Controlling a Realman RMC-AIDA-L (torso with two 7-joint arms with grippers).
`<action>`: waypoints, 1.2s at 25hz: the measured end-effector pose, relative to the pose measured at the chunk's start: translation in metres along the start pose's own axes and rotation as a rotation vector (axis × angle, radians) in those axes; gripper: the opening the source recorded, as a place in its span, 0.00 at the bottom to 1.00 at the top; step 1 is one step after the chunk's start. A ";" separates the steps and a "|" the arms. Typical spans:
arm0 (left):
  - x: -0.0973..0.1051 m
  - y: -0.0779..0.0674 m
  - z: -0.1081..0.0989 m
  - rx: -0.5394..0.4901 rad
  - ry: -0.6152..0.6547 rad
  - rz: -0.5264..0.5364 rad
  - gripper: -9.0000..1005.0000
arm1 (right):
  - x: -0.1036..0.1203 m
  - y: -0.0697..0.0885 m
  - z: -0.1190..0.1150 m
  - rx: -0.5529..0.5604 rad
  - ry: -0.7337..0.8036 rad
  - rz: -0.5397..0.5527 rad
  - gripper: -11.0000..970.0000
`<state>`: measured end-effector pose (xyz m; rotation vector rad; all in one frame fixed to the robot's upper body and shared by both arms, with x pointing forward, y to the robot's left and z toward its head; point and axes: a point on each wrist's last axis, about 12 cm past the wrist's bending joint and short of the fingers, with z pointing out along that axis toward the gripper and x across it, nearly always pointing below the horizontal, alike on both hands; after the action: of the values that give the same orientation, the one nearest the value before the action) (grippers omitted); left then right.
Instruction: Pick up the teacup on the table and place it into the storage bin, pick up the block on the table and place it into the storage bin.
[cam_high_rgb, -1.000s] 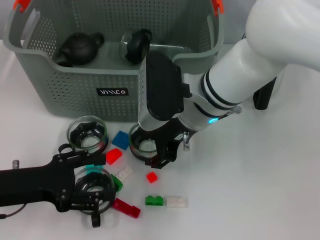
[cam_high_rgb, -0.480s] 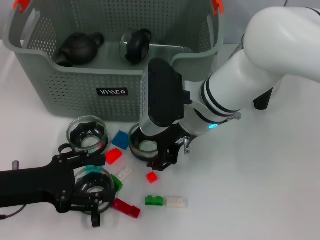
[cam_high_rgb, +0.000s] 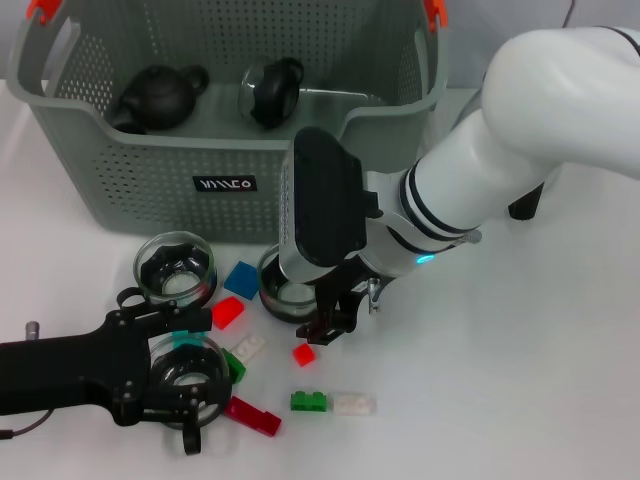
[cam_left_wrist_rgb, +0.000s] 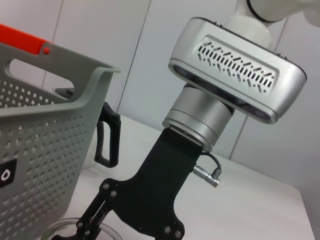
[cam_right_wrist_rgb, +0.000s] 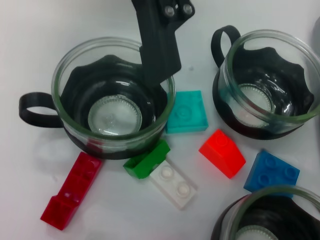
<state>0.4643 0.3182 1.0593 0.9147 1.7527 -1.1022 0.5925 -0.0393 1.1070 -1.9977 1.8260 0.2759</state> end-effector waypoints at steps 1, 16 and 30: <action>0.000 0.000 0.000 0.000 0.000 0.000 0.89 | 0.000 0.000 0.000 0.001 0.002 -0.001 0.73; 0.001 0.000 -0.001 -0.007 -0.006 -0.004 0.89 | -0.001 0.001 -0.001 -0.010 0.018 -0.035 0.35; 0.003 -0.001 -0.003 -0.013 -0.007 -0.009 0.88 | -0.007 0.002 -0.014 -0.035 -0.033 -0.013 0.07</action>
<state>0.4614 0.3205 1.0581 0.8948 1.7576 -1.0979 0.5876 -0.0396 1.1223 -2.0159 1.7987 0.3365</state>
